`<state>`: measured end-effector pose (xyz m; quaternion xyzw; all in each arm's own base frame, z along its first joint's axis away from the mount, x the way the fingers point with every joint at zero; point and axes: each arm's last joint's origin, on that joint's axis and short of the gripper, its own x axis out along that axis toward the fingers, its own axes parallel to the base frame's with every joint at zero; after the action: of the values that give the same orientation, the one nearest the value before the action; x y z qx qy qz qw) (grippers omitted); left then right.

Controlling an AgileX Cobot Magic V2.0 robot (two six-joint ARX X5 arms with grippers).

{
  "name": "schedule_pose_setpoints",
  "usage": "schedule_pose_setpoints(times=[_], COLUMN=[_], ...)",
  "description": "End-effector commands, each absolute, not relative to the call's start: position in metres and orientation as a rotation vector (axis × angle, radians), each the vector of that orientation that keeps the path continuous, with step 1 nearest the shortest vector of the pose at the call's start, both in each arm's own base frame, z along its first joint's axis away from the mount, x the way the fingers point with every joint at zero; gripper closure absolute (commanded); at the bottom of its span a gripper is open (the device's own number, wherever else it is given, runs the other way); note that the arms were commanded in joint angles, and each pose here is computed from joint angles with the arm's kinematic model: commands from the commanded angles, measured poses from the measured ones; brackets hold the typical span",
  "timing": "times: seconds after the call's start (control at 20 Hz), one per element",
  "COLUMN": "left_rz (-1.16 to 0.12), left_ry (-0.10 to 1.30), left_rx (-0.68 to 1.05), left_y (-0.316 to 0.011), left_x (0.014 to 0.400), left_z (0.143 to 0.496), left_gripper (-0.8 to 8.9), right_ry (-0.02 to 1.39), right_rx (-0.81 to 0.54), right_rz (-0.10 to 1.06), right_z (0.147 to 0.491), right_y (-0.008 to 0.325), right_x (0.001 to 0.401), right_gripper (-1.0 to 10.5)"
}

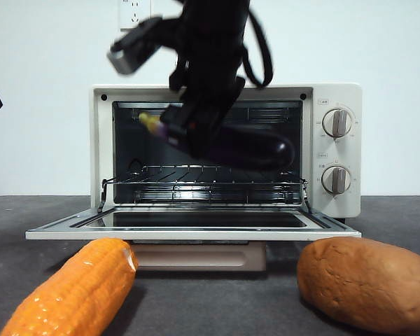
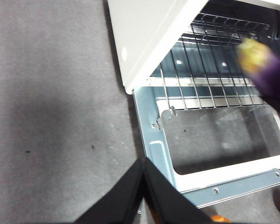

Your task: Take the eggplant from the table,put the eggplant in the oven

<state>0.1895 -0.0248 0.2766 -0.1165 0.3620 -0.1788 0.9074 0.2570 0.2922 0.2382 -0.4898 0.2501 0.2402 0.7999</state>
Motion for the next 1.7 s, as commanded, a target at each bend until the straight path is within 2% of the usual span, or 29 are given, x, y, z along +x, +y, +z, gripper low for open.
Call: schedule_pose_setpoints(times=[0.05,0.2,0.45,1.0,1.4,1.7], left_rz=[-0.374,-0.373,-0.374,-0.391,-0.39,-0.39], left_ry=[0.75,0.76,0.796,0.884,0.886,0.887], left_rx=[-0.237,-0.237,-0.226,-0.247,-0.248,-0.248], left_y=[-0.025,-0.025,-0.026,-0.028,-0.028,-0.028], left_x=[0.192,0.194,0.2,0.218,0.219,0.219], left_z=[0.276,0.274,0.267,0.248,0.248,0.247], left_gripper=[8.08,8.08,8.08,8.08,8.08,8.08], right_ry=[0.485,0.452,0.471,0.459,0.427,0.416], right_rx=[-1.119,-1.178,-1.187,-1.153,-1.157,-1.145], right_rz=[0.476,0.43,0.423,0.43,0.46,0.434], right_z=[0.229,0.217,0.2,0.201,0.203,0.21], right_y=[0.302,0.305,0.309,0.316,0.327,0.33], right_x=[0.267,0.279,0.284,0.277,0.264,0.258], right_gripper=[7.9,7.9,6.8,6.8,6.8,6.8])
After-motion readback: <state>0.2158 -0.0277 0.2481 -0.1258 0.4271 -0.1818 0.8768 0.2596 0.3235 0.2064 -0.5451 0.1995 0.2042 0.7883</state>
